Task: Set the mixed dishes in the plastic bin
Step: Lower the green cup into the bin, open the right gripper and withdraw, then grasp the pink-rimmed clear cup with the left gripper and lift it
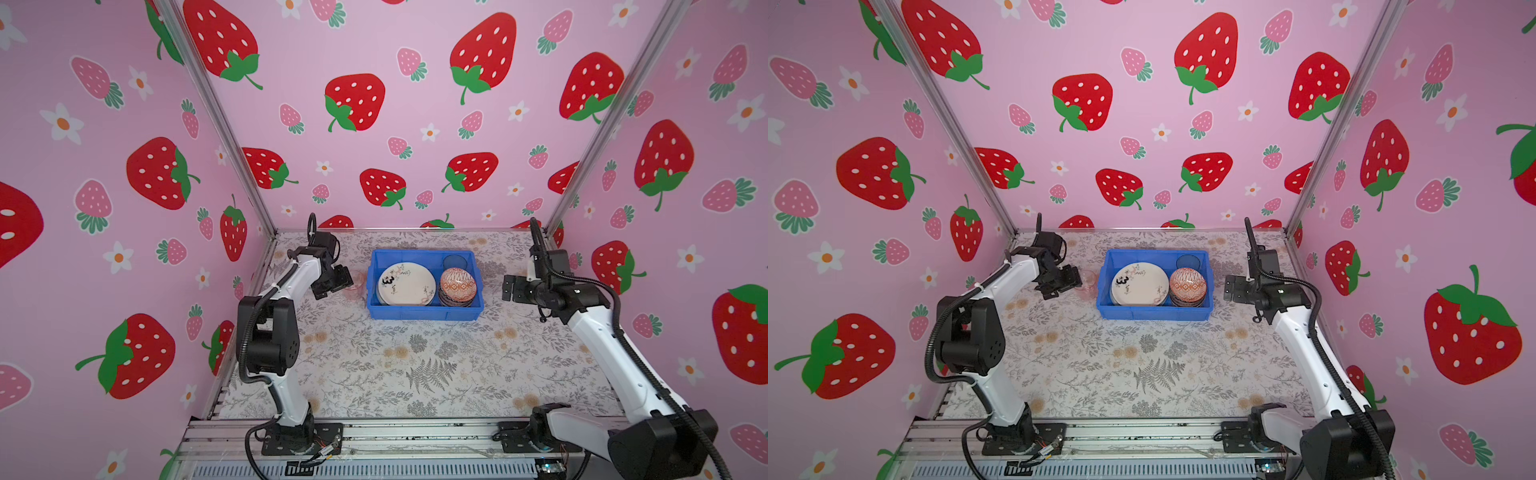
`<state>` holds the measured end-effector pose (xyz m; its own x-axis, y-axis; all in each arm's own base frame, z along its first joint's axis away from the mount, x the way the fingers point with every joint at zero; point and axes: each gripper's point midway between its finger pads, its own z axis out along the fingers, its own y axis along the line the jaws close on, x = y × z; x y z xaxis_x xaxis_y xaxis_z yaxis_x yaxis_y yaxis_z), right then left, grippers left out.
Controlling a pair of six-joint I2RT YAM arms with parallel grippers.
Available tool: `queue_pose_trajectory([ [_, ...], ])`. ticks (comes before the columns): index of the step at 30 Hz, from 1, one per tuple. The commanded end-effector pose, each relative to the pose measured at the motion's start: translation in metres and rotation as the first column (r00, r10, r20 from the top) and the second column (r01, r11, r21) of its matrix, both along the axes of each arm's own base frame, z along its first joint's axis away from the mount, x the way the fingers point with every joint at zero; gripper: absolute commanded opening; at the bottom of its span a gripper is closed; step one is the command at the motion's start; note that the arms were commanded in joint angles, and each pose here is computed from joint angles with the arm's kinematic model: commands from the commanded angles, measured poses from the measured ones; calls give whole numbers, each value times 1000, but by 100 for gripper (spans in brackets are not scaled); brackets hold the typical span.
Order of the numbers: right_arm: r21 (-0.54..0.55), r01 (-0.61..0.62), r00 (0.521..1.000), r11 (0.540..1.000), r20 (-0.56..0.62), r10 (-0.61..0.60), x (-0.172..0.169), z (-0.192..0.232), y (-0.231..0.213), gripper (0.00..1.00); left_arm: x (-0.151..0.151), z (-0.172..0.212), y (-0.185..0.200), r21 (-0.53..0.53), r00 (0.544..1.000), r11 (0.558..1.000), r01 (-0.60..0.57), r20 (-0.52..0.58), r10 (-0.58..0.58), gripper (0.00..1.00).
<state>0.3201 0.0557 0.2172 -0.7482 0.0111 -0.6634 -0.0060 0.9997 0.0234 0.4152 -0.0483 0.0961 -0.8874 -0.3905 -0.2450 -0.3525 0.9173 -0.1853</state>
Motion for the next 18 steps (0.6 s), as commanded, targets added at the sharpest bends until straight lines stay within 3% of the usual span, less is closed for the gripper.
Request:
queue_pose_trajectory([
  [1,-18,4,1000,1000,-13,-4,-11,-4,-8,99,16,18,7,46,999,999,-19,44,17,77],
  [18,27,-1,999,1000,-42,2,-32,-17,-8,99,35,14,-9,29,999,999,32,42,-34,50],
])
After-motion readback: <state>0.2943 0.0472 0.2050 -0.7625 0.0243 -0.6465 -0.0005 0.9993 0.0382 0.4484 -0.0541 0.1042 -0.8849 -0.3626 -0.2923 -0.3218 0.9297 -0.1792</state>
